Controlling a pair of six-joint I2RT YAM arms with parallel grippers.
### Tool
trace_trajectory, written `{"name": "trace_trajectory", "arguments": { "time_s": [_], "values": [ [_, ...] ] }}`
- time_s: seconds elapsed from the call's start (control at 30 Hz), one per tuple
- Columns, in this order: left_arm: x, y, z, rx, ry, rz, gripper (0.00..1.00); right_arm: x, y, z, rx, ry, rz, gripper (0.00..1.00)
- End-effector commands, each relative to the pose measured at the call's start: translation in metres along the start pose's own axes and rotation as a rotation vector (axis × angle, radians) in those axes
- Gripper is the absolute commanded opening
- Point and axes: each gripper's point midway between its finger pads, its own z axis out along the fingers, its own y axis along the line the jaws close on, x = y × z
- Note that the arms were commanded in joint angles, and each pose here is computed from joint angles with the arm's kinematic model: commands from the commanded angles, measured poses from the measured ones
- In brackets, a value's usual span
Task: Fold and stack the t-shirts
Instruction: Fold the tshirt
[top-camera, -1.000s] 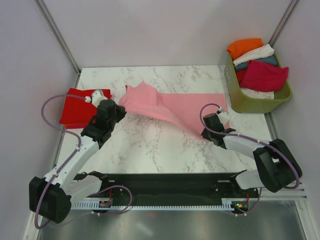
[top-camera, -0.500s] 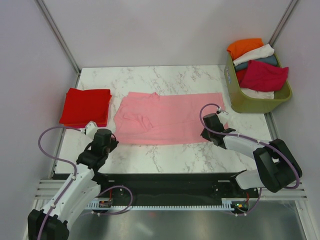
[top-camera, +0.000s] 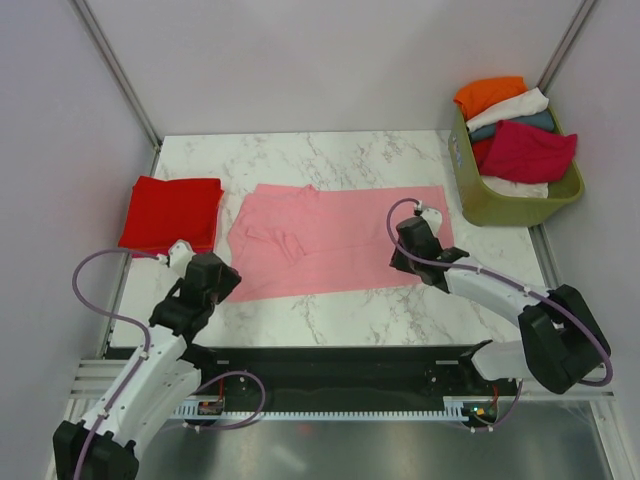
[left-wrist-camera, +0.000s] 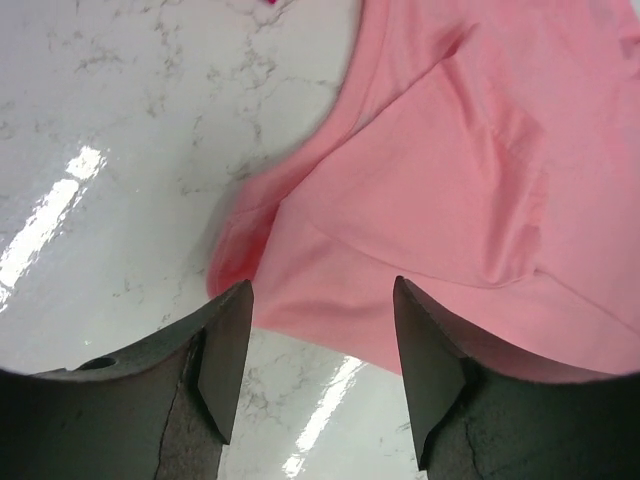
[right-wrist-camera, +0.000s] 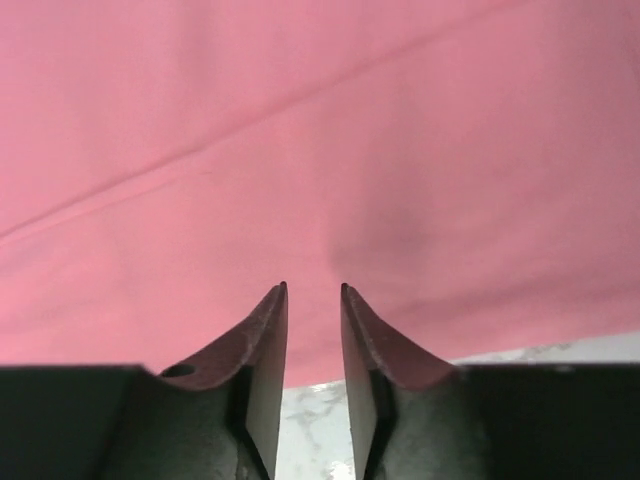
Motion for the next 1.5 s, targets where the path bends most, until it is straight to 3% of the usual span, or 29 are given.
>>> {"name": "trace_trajectory", "arguments": {
  "time_s": [0.0,0.23,0.53,0.83,1.33,1.47],
  "values": [
    [-0.036,-0.025,-0.013,0.039,-0.078,0.041,0.66,-0.033,0.055,-0.018,-0.159,-0.06,-0.113,0.37],
    [-0.045,-0.079,-0.003,0.17,-0.036,0.152,0.64,-0.024,0.162,-0.017,-0.422,0.06,-0.245,0.38],
    [-0.026,-0.112,0.046,0.163,0.099,0.157,0.62,0.002,0.241,0.019,-0.505,0.148,-0.302,0.38],
    [-0.015,-0.116,0.09,0.11,0.187,0.097,0.6,0.024,0.277,0.055,-0.525,0.206,-0.331,0.39],
    [0.002,-0.1,0.121,0.017,0.239,0.051,0.56,0.033,0.296,0.077,-0.542,0.239,-0.337,0.38],
    [0.008,-0.095,0.126,-0.003,0.256,0.051,0.55,0.036,0.298,0.081,-0.545,0.25,-0.333,0.34]
  ]
}}
